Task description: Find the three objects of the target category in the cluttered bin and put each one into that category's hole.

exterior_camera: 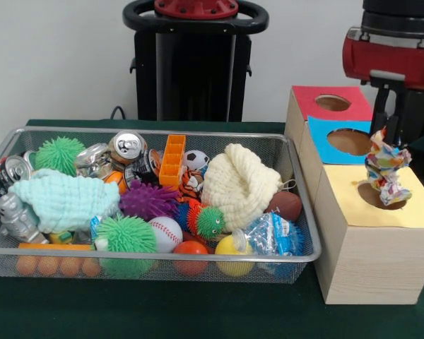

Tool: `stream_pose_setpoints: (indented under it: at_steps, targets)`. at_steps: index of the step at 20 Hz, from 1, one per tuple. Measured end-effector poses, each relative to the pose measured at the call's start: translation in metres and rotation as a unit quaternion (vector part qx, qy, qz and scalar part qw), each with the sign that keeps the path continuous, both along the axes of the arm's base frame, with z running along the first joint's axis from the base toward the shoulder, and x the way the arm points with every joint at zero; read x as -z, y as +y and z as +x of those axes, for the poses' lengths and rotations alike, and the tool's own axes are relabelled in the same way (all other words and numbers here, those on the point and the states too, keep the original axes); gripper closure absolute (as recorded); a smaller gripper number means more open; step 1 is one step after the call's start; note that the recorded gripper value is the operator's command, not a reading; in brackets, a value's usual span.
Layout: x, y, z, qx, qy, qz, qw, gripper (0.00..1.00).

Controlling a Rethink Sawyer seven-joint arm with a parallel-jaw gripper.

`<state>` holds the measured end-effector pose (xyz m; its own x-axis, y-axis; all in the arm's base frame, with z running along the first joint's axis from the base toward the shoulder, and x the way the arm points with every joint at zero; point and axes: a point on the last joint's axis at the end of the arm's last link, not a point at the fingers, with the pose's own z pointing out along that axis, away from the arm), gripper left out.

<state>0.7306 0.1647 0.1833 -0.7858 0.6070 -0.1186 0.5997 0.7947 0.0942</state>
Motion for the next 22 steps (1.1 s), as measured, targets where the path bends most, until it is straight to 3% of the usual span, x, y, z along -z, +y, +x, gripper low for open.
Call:
stream_pose_setpoints:
  at_steps: [12,22]
  targets:
    - [0.039,0.012,-0.012,-0.01,0.029,-0.006,0.9995,1.0]
    - [0.054,0.032,-0.017,-0.018,0.028,-0.006,0.9994,1.0]
